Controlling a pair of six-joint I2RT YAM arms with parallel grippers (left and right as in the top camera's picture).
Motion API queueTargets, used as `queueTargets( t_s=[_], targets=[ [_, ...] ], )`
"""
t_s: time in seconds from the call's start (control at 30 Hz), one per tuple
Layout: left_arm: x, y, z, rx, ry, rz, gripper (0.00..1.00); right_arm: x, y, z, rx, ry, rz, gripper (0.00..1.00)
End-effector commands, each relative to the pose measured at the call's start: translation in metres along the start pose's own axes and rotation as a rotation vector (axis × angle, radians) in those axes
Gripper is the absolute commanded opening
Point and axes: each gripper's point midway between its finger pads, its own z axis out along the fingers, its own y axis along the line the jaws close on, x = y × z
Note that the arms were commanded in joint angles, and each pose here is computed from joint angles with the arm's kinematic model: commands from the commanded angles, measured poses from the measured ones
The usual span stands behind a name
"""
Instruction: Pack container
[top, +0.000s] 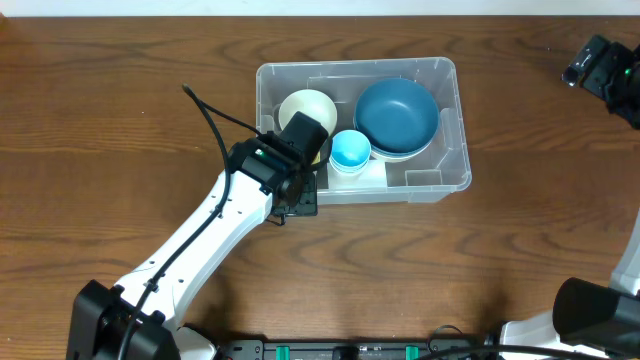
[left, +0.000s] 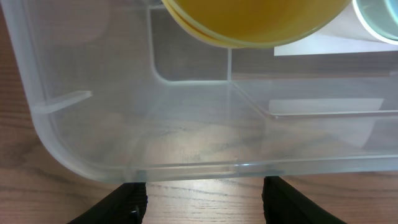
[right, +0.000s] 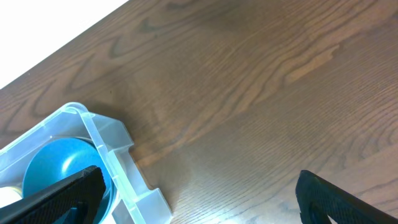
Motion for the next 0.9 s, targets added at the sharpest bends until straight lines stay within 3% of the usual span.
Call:
queueTargets(
  t_s=[0.0,0.47,0.7,0.87],
  targets=[
    [-0.006,0.003,-0.001,-0.019,-0.027,0.012,0.60,0.001,0.001,0.000,0.000,0.001,0.011,0.99],
    [-0.018,0.007,-0.012,-0.037,-0.106,0.013,0.60,0.001,0.001,0.000,0.000,0.001,0.010,0.99],
    [-0.029,0.005,-0.068,0.054,-0.269,0.005,0.61,0.001,0.001,0.000,0.000,0.001,0.010,0.99],
    [-0.022,0.012,-0.114,0.133,-0.391,-0.009,0.69,0.001,0.001,0.000,-0.001,0.001,0.010,0.99]
  ],
)
